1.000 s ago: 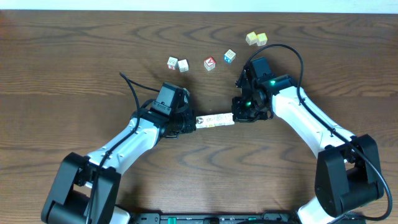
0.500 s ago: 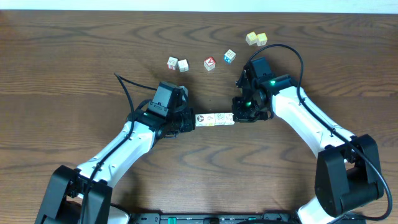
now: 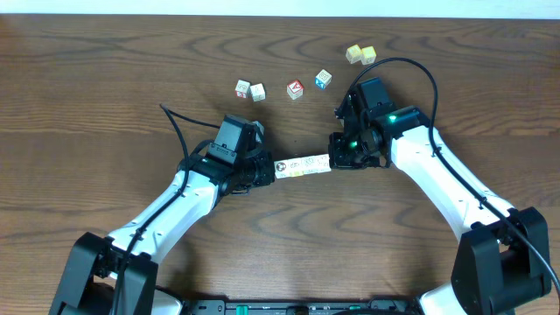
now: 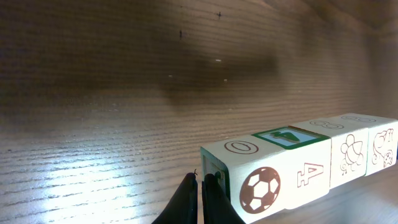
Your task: Lift 4 blocks
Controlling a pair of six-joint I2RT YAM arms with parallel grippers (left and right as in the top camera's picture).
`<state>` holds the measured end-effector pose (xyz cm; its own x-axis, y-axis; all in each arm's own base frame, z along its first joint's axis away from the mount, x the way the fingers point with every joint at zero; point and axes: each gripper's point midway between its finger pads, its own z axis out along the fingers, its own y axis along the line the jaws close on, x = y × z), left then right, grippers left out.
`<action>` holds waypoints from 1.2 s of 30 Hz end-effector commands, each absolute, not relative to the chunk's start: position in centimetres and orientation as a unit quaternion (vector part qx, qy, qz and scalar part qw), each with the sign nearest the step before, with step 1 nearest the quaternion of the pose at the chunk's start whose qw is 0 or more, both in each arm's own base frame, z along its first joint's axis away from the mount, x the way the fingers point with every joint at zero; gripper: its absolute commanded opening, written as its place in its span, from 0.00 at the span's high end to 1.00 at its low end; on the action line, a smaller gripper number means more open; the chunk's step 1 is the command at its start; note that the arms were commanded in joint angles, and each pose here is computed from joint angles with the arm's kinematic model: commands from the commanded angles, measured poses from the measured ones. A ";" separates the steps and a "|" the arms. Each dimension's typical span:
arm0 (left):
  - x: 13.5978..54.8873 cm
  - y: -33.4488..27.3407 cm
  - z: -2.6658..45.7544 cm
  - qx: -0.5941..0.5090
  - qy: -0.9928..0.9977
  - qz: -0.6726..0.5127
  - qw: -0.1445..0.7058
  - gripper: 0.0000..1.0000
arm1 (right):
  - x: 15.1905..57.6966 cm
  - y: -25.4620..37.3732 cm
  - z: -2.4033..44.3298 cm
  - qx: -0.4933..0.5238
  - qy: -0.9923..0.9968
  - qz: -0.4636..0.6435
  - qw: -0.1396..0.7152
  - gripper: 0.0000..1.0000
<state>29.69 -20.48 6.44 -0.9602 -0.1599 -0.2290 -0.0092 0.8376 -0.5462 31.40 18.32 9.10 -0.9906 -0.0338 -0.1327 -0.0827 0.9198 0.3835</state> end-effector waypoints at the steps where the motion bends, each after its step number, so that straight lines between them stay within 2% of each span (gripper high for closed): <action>1: 28.8 -23.1 9.7 -0.015 0.926 -0.354 0.129 0.93 | 30.5 21.3 11.0 -0.045 0.960 0.273 0.044 0.99; 9: 28.9 -23.1 11.5 -0.008 0.919 -0.365 0.150 0.93 | 30.5 21.4 11.3 -0.039 0.959 0.275 0.047 0.99; 21: 29.0 -23.2 11.8 -0.019 0.918 -0.368 0.148 0.93 | 30.4 21.3 13.4 -0.046 0.955 0.285 0.073 0.99; 36: 28.8 -23.6 12.3 -0.014 0.913 -0.381 0.144 0.93 | 30.1 21.2 13.3 -0.041 0.956 0.283 0.065 0.99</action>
